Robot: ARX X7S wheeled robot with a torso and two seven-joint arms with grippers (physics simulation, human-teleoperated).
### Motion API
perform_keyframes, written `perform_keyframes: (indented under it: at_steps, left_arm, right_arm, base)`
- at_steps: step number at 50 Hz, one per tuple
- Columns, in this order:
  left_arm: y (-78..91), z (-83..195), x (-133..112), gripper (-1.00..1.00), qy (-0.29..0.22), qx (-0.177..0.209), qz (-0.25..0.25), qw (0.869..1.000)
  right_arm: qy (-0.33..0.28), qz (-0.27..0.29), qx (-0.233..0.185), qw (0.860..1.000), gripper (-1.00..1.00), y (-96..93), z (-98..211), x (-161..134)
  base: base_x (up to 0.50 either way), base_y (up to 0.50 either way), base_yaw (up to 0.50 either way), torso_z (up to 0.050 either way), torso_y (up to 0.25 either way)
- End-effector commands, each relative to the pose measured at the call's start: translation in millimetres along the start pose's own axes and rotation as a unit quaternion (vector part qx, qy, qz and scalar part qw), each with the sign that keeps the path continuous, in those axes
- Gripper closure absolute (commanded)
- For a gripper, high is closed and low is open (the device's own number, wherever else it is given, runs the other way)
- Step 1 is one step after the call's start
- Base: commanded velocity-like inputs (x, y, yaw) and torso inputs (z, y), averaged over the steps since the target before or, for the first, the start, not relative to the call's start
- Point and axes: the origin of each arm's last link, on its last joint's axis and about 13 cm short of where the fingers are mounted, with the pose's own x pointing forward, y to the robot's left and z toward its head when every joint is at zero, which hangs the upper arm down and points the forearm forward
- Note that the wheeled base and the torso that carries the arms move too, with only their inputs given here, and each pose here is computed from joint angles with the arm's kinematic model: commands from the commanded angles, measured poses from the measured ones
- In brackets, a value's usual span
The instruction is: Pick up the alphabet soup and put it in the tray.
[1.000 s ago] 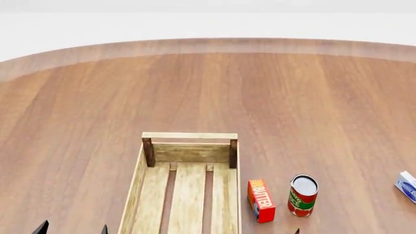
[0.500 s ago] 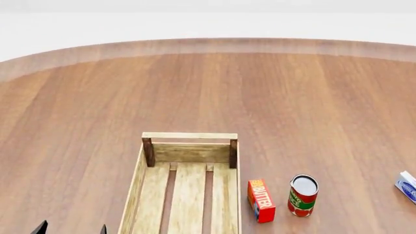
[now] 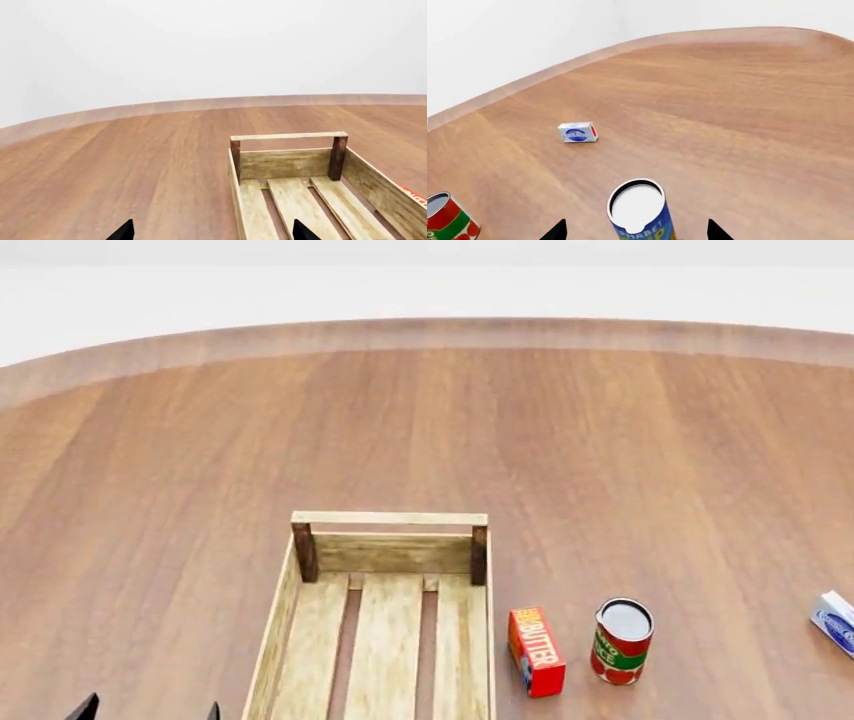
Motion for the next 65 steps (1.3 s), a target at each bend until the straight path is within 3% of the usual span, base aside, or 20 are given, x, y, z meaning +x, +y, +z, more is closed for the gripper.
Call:
perform_keyframes:
  at_steps: [1, 22, 65]
  left_arm:
    - [-0.4, 0, 0, -1.00, 0.000, 0.001, 0.000, 1.000]
    - [-0.4, -1, 0, -1.00, 0.002, -0.001, -0.001, 1.000]
    - [-0.5, 0, 0, -1.00, 0.000, 0.001, 0.000, 1.000]
  right_arm:
    - [0.003, -0.005, -0.031, 0.999, -1.00, -7.8, -8, 11]
    - [0.051, -0.005, -0.062, 0.997, -1.00, 0.7, -14, 32]
    - [0.092, -0.022, -0.067, 0.993, -1.00, 11.8, -19, 58]
  base:
    - [0.00, 0.00, 0.00, 0.000, 0.000]
    - [0.00, 0.00, 0.00, 0.000, 0.000]
    - [0.00, 0.00, 0.00, 0.000, 0.000]
